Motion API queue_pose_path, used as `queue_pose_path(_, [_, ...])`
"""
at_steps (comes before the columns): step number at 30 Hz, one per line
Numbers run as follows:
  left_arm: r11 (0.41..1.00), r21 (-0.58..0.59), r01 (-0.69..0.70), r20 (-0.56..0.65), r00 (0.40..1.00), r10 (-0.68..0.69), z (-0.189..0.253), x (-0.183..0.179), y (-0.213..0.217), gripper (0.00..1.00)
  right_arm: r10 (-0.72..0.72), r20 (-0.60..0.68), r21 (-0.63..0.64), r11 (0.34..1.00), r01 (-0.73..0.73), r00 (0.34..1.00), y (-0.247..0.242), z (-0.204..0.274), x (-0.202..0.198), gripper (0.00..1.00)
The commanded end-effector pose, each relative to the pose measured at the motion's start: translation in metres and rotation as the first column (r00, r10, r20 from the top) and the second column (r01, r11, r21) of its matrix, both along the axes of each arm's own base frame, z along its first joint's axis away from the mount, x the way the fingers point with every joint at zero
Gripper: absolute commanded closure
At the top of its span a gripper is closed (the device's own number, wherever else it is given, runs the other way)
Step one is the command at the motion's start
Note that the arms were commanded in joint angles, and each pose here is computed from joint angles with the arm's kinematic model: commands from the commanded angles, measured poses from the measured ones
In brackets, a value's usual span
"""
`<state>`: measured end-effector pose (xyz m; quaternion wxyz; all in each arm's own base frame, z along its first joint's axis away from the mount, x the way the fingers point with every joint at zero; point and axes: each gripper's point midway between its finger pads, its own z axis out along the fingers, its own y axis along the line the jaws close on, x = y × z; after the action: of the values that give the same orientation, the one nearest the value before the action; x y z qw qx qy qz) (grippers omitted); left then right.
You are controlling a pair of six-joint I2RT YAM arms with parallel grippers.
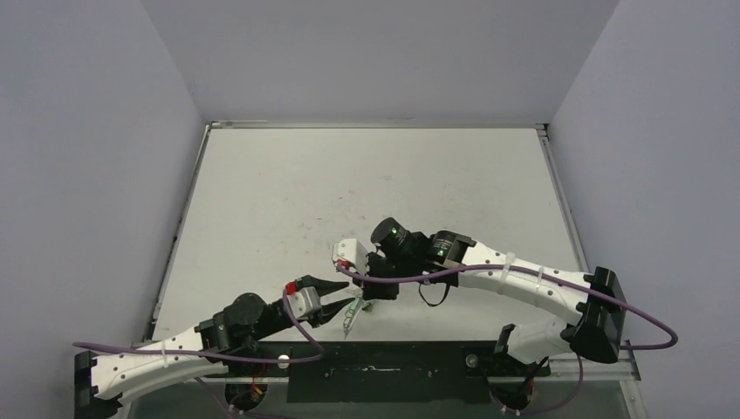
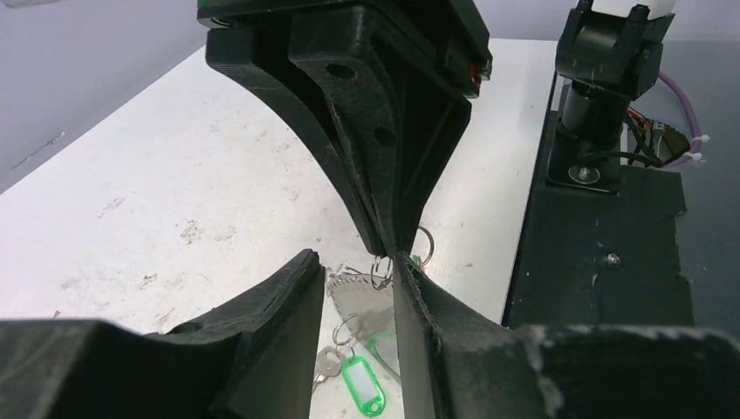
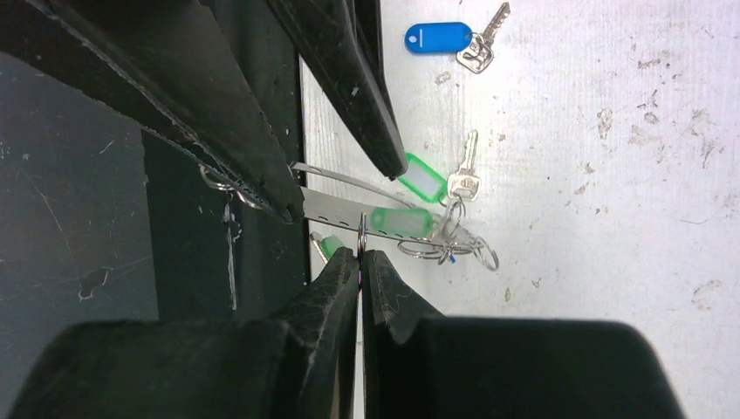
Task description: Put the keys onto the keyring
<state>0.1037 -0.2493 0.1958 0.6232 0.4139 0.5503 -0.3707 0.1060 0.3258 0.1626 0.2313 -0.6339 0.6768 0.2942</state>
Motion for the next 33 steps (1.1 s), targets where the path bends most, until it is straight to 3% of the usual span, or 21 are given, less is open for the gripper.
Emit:
queue_pose_path(1, [0.999,-0.046,-0.028,-0.004,1.0,0.028,0.011,0.004,0.002,0.66,0.017,0.018,0.076,0.997,-0.018,1.0,0.012,0.017,0.002,1.0])
queue_pose_path(12, [0.997,0.073,0.014,-0.023,1.0,-0.013,-0.005,0.002,-0.012,0.69,0.079,0.004,0.074,0.994,-0.079,0.997,0.022,0.019,-0.009,1.0])
queue_pose_path(22, [0.996,0.082,0.039,-0.018,0.999,-0.037,-0.009,0.001,-0.021,0.72,0.108,-0.005,0.076,0.991,-0.107,0.994,0.024,0.019,-0.017,1.0])
queue_pose_path(28, [0.996,0.059,0.064,-0.011,0.998,-0.063,-0.005,-0.002,-0.026,0.8,0.113,-0.013,0.061,0.992,-0.112,0.993,0.025,0.014,-0.019,1.0])
queue_pose_path(33, [0.996,0.044,0.079,-0.01,0.997,-0.079,-0.001,-0.005,-0.027,0.95,0.112,-0.01,0.054,0.992,-0.111,0.994,0.026,0.012,-0.018,1.0])
